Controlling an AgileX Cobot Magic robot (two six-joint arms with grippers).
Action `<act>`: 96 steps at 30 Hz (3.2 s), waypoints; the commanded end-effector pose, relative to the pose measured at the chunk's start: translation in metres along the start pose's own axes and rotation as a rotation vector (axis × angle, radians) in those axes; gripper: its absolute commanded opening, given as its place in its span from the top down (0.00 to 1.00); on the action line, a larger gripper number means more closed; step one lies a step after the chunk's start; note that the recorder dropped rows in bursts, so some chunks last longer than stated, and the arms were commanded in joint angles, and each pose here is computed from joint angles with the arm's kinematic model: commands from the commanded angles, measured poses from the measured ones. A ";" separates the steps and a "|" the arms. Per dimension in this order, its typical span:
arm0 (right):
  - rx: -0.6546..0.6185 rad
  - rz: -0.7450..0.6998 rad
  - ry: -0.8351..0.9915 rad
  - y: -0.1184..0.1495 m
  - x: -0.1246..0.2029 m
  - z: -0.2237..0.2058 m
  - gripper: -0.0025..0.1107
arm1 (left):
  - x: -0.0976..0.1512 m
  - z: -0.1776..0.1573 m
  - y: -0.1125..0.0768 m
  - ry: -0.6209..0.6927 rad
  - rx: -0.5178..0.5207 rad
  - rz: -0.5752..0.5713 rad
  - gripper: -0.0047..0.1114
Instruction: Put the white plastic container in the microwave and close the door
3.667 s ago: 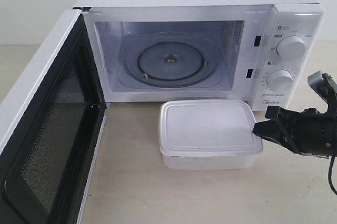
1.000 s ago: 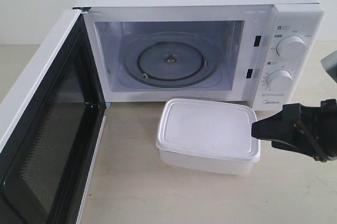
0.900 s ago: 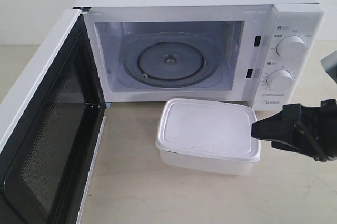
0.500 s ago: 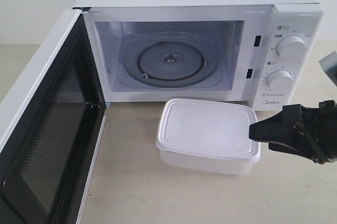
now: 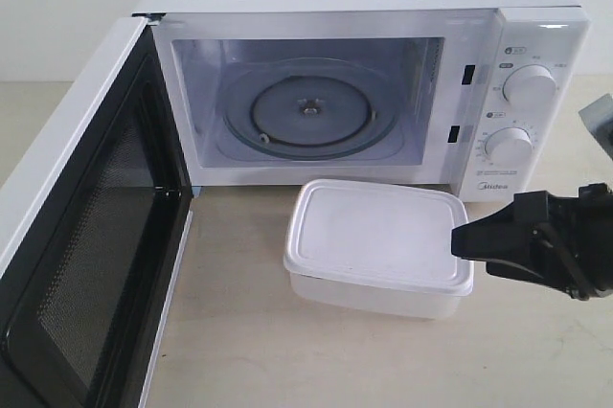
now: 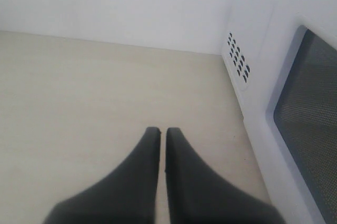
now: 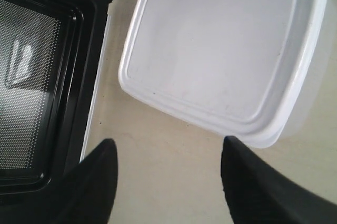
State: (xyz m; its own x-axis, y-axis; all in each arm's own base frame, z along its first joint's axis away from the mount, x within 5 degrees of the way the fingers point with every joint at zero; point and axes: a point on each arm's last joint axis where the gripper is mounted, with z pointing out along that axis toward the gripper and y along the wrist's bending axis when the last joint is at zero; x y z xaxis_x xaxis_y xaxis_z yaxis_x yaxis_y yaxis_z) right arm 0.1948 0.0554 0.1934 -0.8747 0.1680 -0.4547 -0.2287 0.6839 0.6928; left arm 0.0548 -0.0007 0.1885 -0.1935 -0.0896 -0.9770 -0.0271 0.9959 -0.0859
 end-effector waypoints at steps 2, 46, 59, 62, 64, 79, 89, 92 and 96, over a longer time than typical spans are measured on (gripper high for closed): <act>-0.007 -0.002 0.002 0.001 0.001 -0.001 0.51 | 0.001 0.000 0.000 0.001 -0.004 0.009 0.92; -0.038 0.013 0.019 0.004 0.003 -0.001 0.51 | 0.001 0.000 0.000 0.001 -0.004 0.009 0.92; -0.023 0.013 0.012 0.002 0.002 -0.001 0.51 | 0.001 0.000 0.000 0.001 -0.004 0.009 0.92; -0.024 0.015 0.011 0.002 0.002 -0.001 0.51 | 0.001 0.000 0.000 0.001 -0.004 0.009 0.92; -0.024 0.016 0.009 0.002 0.002 -0.001 0.51 | 0.001 0.000 0.000 0.001 -0.004 0.009 0.92; 0.009 0.022 -0.008 -0.001 0.000 -0.001 0.51 | 0.001 0.000 0.000 0.001 -0.004 0.009 0.92; 0.006 0.022 -0.004 -0.001 0.001 -0.001 0.51 | 0.001 0.000 0.000 0.001 -0.004 0.009 0.92; 0.010 0.022 -0.006 -0.001 0.001 -0.001 0.51 | 0.001 0.000 0.000 0.001 -0.004 0.009 0.92; 0.029 0.096 -0.012 -0.002 0.000 -0.001 0.52 | 0.001 0.000 0.000 0.001 -0.004 0.009 0.92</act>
State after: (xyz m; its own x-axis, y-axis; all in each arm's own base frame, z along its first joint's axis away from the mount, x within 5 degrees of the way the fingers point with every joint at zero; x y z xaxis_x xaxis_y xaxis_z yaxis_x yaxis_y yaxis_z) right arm 0.1954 0.0546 0.1928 -0.8826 0.2029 -0.4241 -0.1826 0.6833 0.7069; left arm 0.0548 -0.0007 0.1885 -0.1935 -0.0896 -0.9770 -0.0271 0.9959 -0.0859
